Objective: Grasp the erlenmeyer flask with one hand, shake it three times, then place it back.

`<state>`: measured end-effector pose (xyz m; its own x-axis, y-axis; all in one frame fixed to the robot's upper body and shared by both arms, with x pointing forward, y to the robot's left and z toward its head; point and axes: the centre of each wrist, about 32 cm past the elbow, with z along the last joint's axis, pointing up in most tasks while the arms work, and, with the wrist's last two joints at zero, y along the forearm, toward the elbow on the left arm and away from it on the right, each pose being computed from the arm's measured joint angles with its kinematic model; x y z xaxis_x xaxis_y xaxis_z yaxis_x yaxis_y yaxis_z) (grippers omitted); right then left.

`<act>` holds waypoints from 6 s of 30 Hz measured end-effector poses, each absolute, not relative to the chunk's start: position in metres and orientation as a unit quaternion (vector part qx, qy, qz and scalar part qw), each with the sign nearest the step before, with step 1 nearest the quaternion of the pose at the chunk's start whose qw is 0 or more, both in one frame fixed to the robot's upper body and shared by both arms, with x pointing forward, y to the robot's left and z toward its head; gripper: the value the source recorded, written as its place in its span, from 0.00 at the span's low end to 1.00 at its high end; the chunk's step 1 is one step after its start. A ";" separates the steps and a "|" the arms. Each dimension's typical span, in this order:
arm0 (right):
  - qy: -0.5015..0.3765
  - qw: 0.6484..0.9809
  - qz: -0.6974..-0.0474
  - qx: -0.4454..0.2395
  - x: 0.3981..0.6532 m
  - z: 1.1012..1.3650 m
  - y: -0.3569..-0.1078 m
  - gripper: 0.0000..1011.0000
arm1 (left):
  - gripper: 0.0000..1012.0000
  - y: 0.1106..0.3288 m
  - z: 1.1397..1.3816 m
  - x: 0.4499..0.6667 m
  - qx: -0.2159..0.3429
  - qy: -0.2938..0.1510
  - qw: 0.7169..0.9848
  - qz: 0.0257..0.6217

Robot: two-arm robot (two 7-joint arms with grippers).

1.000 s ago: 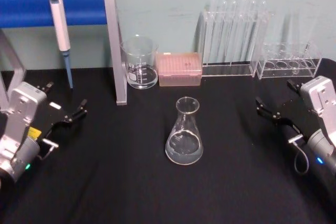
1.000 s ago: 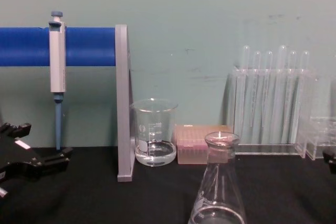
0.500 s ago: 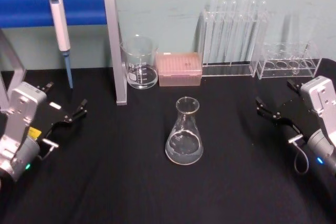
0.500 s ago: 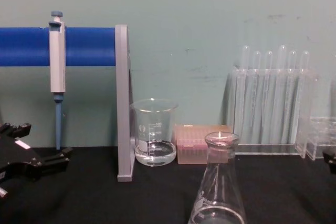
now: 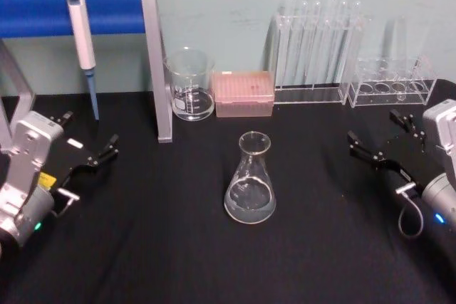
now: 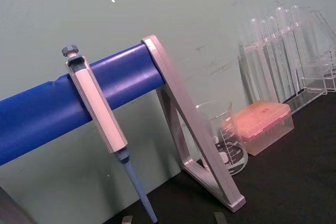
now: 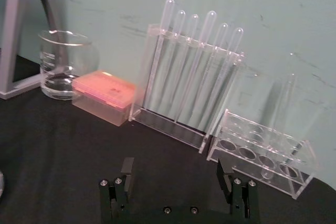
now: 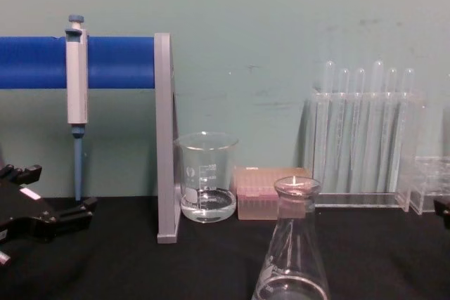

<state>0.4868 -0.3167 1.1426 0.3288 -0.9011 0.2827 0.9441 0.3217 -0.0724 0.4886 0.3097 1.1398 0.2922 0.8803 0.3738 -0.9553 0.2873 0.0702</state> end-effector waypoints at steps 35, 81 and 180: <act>-0.110 0.923 -0.365 -0.049 0.476 1.158 -0.319 0.99 | 0.99 0.310 1.140 0.489 0.141 -0.132 0.791 0.580; -0.032 0.968 -0.248 -0.004 0.536 1.135 -0.282 0.99 | 0.99 0.310 1.140 0.489 0.141 -0.132 0.791 0.580; -0.009 0.972 -0.236 -0.015 0.559 1.129 -0.266 0.45 | 0.99 0.310 1.140 0.489 0.141 -0.132 0.791 0.580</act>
<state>0.5589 -0.2662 1.1291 0.8887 -0.4579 0.0242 0.4584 0.8884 -0.0244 0.4886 0.3097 1.1398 0.2922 0.8803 0.3737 -0.9553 0.2873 0.0702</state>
